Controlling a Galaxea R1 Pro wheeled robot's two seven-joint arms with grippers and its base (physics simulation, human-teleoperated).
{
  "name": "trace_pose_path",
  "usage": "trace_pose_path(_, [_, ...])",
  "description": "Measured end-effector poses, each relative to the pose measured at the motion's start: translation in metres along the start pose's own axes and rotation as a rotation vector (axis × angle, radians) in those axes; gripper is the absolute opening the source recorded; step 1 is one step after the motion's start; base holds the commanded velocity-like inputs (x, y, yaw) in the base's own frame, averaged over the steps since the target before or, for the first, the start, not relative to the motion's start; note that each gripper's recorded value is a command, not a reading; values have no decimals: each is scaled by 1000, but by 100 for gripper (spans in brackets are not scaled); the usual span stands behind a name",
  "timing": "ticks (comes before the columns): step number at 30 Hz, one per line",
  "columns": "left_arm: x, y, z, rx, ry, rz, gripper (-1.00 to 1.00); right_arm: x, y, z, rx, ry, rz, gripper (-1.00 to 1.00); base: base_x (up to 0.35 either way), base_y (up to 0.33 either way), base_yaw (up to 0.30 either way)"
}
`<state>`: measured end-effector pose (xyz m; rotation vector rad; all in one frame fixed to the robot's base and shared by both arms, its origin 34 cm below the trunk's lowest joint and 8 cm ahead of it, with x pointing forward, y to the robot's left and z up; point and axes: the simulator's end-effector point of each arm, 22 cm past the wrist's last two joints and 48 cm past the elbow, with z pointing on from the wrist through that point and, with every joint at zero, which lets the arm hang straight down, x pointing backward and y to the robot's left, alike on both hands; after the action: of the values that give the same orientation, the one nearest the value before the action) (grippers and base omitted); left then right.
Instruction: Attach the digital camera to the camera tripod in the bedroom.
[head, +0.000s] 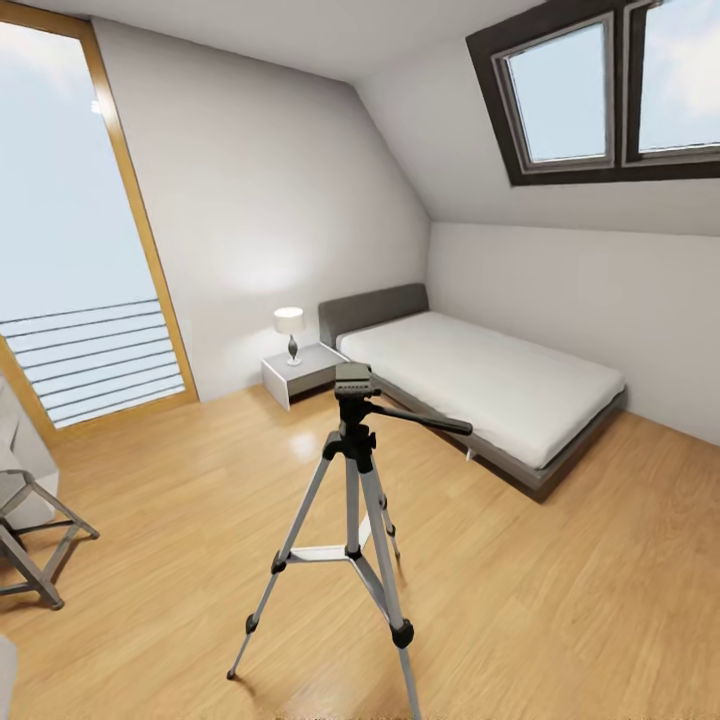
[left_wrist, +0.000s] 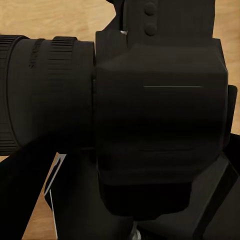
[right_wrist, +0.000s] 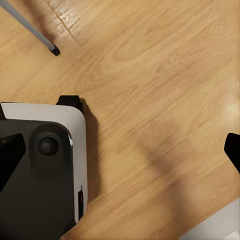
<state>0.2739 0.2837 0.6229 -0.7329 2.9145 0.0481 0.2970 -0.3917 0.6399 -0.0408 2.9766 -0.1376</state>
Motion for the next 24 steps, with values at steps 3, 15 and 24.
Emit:
trace_pose_path(3, [2, 1, 1, -2, 4, 0, -100, 2, 0, 1, 0, 7, -1, 100, 0, 0, -10])
trace_pose_path(15, [9, 5, 3, -12, 22, 2, -100, 13, 1, 3, -4, 40, -1, 100, 0, 0, -74])
trace_pose_path(24, [15, 8, 4, -20, 35, 4, -100, 23, 1, 4, -3, 70, -3, 100, 0, 0, -104])
